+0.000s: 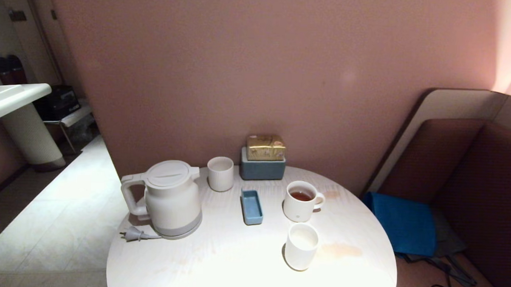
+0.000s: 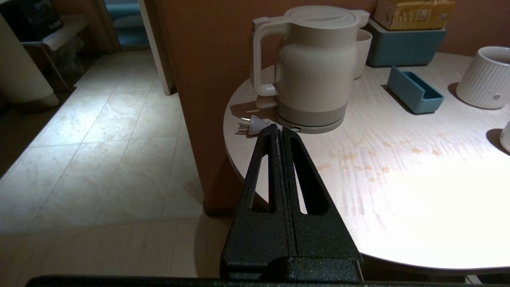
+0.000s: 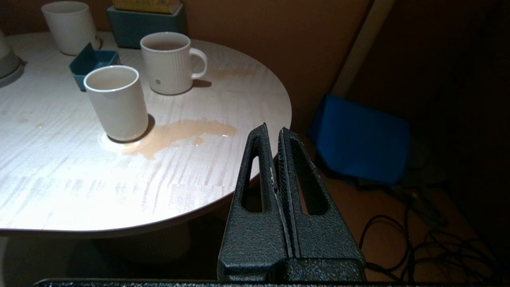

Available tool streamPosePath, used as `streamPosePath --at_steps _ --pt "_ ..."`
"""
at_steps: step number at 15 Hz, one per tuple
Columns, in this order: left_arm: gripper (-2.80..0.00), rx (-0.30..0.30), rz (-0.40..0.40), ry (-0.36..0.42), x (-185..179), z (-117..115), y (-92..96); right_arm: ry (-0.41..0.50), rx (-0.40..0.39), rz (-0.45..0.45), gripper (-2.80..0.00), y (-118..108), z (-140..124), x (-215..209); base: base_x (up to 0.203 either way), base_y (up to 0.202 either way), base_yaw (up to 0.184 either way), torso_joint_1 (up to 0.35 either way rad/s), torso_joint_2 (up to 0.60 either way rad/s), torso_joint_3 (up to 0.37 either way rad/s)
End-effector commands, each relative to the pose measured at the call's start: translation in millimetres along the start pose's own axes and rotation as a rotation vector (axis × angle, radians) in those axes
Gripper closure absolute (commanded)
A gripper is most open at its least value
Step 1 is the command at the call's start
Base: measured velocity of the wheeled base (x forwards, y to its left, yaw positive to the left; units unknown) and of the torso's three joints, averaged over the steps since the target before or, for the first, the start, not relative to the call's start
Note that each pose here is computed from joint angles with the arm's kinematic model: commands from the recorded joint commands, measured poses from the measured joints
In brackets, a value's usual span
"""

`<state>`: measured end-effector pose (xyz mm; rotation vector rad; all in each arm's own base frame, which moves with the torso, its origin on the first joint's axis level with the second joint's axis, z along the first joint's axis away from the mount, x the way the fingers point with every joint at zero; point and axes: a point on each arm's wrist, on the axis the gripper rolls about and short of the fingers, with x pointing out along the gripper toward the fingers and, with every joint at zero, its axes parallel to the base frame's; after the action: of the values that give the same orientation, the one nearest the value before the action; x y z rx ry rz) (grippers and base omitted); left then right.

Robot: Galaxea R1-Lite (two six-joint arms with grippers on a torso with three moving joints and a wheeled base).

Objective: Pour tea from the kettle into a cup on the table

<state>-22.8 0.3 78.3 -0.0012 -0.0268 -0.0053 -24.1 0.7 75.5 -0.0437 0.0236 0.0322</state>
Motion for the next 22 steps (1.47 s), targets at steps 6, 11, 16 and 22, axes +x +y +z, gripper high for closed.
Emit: streamPosePath --at_steps 6,11,16,22 --pt "0.0 0.0 0.001 0.001 0.1 0.1 0.0 0.0 -0.002 0.001 0.0 0.0 0.1 0.1 0.0 0.0 0.0 0.002 0.0 0.16" --pt "0.0 0.0 0.001 0.001 0.1 0.1 0.0 0.0 -0.002 0.001 0.0 0.0 0.1 0.1 0.0 0.0 0.0 0.001 0.0 0.007" --pt "0.0 0.0 0.001 0.001 0.1 0.1 0.0 0.0 -0.002 0.001 0.0 0.0 0.1 0.1 0.0 0.0 0.0 0.0 0.0 0.0" --pt "0.0 0.0 0.001 0.001 0.1 0.1 0.0 0.002 0.001 0.001 0.0 0.0 0.0 0.1 0.0 0.0 0.0 0.0 0.0 0.0"
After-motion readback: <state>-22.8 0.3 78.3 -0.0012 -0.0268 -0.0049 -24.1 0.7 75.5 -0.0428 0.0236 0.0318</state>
